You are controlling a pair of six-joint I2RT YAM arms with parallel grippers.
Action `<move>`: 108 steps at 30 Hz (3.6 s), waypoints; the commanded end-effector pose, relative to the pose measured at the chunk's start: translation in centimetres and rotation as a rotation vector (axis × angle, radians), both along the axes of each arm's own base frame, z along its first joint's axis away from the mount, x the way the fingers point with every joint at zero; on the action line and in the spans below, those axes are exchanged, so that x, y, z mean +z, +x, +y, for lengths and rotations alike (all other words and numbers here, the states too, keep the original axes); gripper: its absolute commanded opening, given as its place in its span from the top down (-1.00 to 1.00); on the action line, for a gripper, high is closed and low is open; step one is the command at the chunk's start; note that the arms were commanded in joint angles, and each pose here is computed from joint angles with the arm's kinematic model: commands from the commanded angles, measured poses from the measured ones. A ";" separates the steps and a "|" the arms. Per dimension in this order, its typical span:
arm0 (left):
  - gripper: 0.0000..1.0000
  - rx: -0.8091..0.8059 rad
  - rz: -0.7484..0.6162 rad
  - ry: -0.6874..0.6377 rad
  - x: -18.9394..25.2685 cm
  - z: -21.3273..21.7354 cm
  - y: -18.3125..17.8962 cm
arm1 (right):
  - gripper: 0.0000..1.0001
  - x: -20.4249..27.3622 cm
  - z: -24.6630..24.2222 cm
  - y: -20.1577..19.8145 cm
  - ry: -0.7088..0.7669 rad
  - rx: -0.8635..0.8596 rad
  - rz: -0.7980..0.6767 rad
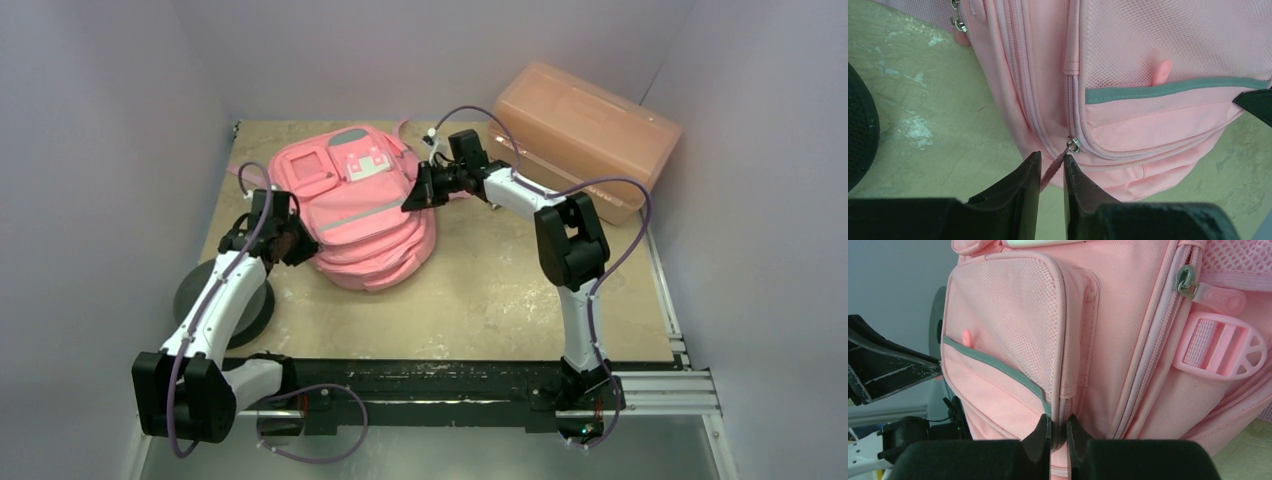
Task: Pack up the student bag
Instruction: Unzip the student bag at the center of the board, then pick up the stationery from the center of the board.
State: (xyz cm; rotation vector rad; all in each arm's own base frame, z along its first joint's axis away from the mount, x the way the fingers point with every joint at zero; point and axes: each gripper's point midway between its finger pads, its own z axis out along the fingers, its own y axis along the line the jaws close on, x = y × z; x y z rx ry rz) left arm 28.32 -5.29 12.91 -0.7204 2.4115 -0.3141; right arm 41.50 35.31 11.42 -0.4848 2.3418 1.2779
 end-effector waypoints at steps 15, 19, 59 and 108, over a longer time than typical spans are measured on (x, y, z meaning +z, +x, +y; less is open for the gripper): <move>-0.51 -0.386 -0.286 0.208 9.3 -2.9 0.6 | -0.54 9.9 -8.9 2.5 -0.067 -0.400 -0.334; -0.35 -0.687 -0.316 0.393 11.5 -8.4 2.6 | -0.90 12.1 -11.8 1.3 0.030 -0.569 -0.408; -0.21 -0.959 0.084 1.048 0.8 -12.6 8.4 | -0.98 5.7 -14.5 -4.3 -0.026 -0.545 -0.243; 1.00 -0.755 -0.183 1.035 9.2 -11.2 8.5 | -0.35 -4.8 -18.4 12.8 -0.814 -0.420 -0.383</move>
